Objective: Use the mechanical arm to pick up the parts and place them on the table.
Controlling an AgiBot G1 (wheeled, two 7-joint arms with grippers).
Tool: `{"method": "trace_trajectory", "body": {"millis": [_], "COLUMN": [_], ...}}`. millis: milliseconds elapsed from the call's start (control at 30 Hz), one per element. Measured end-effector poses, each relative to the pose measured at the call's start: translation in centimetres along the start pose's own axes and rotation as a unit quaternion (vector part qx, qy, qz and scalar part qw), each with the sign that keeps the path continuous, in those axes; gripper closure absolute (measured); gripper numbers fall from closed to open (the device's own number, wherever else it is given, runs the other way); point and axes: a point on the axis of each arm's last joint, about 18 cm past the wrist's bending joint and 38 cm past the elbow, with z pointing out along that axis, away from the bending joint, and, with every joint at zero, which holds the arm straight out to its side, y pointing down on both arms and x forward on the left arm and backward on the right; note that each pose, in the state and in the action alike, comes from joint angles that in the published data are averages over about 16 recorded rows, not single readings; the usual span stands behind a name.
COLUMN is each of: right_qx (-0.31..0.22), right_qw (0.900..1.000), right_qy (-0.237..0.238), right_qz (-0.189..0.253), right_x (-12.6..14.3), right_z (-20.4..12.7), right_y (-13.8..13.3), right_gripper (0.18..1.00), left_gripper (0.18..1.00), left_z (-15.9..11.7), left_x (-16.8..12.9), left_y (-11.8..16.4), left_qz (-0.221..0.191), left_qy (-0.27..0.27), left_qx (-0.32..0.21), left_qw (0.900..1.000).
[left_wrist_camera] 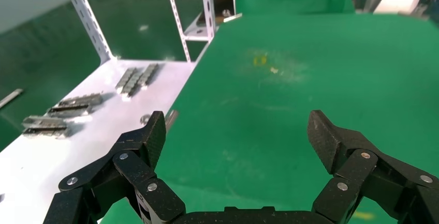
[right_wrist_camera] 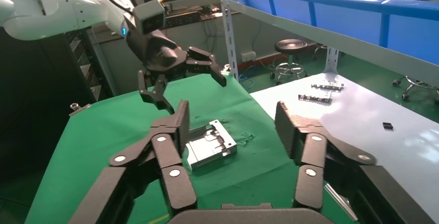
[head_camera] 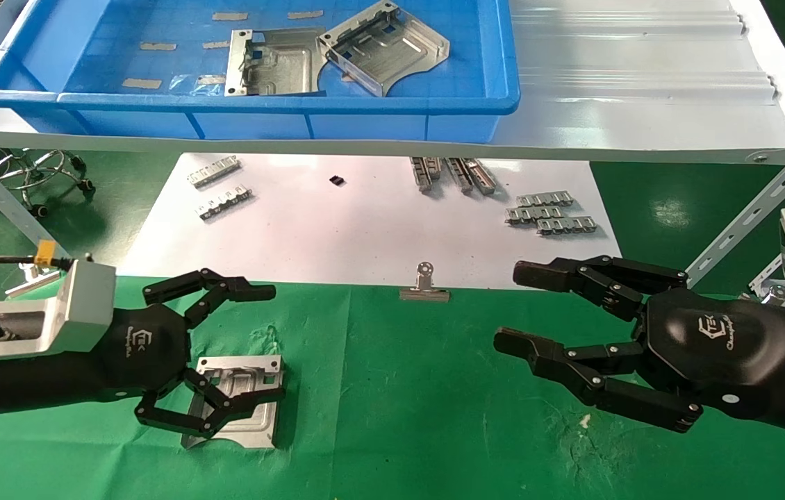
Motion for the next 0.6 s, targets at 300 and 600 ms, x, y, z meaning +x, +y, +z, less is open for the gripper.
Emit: {"method": "trace_trajectory", "body": {"millis": [300,600], "right_qx": [0.0,0.0], "right_qw": [1.0,1.0], "right_qy": [0.0,0.0], "right_qz": [0.0,0.0], "right_x": [0.0,0.0], "right_z": [0.0,0.0], "right_y": [0.0,0.0], "right_gripper": [0.427,0.267], "left_gripper": [0.183,0.183], "left_z": [-0.4,-1.0], "left_x": [1.6,3.5], "left_y": [-2.4,-5.0], "left_qz": [-0.026,-0.05], "left_qy": [0.007,0.019], "left_qx": [0.033,0.058], "left_qw": [0.9991,0.9968]}}
